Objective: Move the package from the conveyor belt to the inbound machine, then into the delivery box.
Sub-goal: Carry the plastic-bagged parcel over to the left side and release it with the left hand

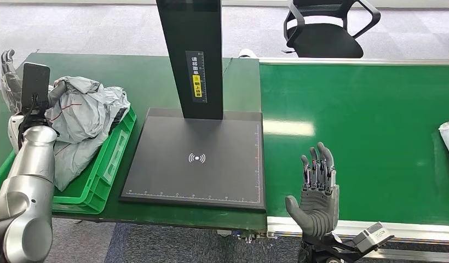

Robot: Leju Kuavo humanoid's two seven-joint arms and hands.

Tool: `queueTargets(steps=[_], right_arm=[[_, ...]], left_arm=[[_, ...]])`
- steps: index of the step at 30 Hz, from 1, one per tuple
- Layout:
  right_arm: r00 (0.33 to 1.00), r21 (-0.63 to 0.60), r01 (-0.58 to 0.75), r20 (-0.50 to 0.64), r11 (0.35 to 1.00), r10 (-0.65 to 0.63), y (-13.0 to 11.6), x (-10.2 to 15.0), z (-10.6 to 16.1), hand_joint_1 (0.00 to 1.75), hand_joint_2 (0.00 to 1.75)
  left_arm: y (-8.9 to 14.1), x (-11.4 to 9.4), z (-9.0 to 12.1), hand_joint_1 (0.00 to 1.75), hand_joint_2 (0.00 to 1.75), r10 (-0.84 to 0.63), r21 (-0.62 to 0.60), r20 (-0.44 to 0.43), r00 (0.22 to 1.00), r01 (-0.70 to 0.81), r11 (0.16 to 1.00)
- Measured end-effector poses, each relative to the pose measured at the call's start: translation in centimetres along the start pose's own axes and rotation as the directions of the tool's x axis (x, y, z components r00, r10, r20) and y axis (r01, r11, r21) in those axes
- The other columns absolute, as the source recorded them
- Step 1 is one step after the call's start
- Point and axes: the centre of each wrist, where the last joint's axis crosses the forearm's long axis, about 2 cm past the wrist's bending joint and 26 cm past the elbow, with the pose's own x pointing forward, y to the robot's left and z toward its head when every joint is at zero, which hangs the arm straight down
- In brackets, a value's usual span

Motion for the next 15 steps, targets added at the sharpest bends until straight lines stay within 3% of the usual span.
queueTargets(steps=[9,15], right_arm=[[1.0,-0.005,-0.004,-0.003,1.0,0.004,-0.2,0.1,0.1,0.0,1.75],[1.0,-0.008,-0.004,0.003,1.0,0.004,-0.4,0.1,0.2,0.0,1.75]], left_arm=[[2.2,1.4,-2.5,0.0,1.75,-0.124,-0.102,0.037,0.992,0.127,0.987],[2.7,5.5,-4.8,0.0,1.75,-0.253,-0.249,0.067,0.965,0.262,0.932]])
